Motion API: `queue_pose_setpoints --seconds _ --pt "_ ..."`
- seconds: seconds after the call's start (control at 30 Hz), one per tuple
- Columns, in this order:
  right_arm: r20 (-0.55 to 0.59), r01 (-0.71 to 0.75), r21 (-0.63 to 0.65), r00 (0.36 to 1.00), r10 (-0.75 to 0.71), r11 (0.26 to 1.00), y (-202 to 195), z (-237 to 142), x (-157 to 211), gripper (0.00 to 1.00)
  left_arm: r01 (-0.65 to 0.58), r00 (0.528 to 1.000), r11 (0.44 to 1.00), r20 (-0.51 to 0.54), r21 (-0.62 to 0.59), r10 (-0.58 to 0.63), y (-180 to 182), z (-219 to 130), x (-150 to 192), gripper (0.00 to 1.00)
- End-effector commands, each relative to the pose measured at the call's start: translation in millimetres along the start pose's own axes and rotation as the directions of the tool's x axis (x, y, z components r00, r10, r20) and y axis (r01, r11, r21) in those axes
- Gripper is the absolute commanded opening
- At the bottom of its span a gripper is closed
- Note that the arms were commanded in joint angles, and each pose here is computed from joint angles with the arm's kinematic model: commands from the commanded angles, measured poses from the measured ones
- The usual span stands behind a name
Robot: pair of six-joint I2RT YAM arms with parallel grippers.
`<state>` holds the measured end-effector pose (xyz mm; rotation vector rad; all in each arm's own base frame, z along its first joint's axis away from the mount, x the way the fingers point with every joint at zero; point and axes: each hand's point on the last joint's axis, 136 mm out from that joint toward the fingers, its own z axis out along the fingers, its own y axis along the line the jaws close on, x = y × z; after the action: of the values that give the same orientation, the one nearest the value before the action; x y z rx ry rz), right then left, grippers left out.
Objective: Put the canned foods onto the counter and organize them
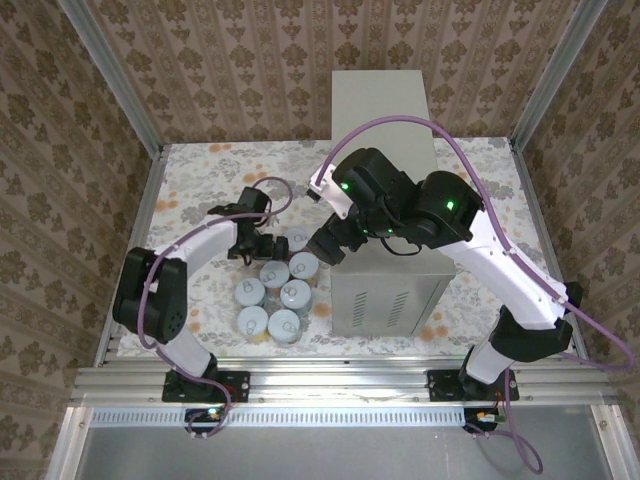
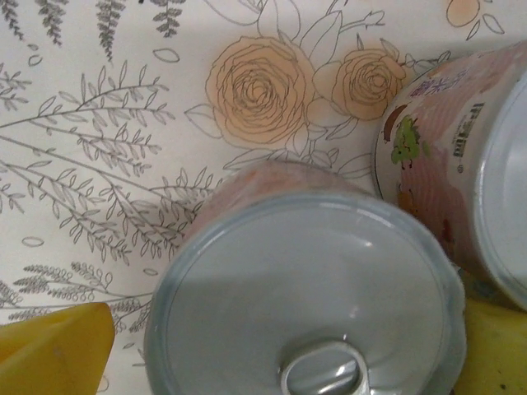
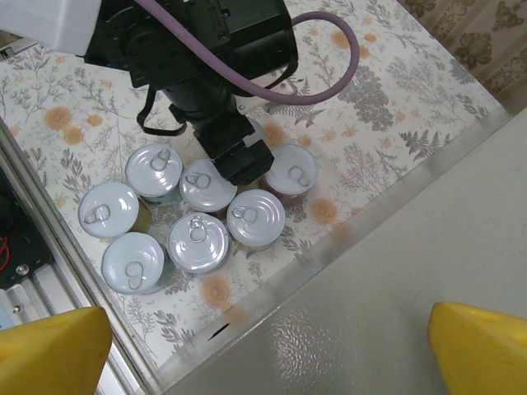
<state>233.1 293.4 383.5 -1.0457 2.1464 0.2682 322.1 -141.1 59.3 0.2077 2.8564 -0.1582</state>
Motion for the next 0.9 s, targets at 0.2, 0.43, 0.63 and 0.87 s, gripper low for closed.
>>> queue_pose_setpoints --seconds 0.2,0.43,0.63,0.87 --pt "0.039 -0.019 -0.017 0.999 0.019 1.0 0 -15 -1 1.0 -0.015 1.0 0.999 0.026 0.031 0.014 -2 4 -20 0.91" --pt "0.043 -0.007 -0.036 0.999 0.008 0.999 4 -13 0 1.0 -0.008 1.0 1.0 -0.006 -0.003 0.008 5 6 -10 0.9" --pt "0.092 0.012 -0.059 0.996 -0.007 0.998 9 -14 -6 1.0 -0.009 1.0 1.0 -0.02 -0.017 0.008 8 6 -5 0.86" --pt "0.123 0.024 -0.066 0.992 -0.016 0.998 11 -14 -7 1.0 -0.014 1.0 1.0 0.013 -0.024 0.014 9 -10 -8 0.73"
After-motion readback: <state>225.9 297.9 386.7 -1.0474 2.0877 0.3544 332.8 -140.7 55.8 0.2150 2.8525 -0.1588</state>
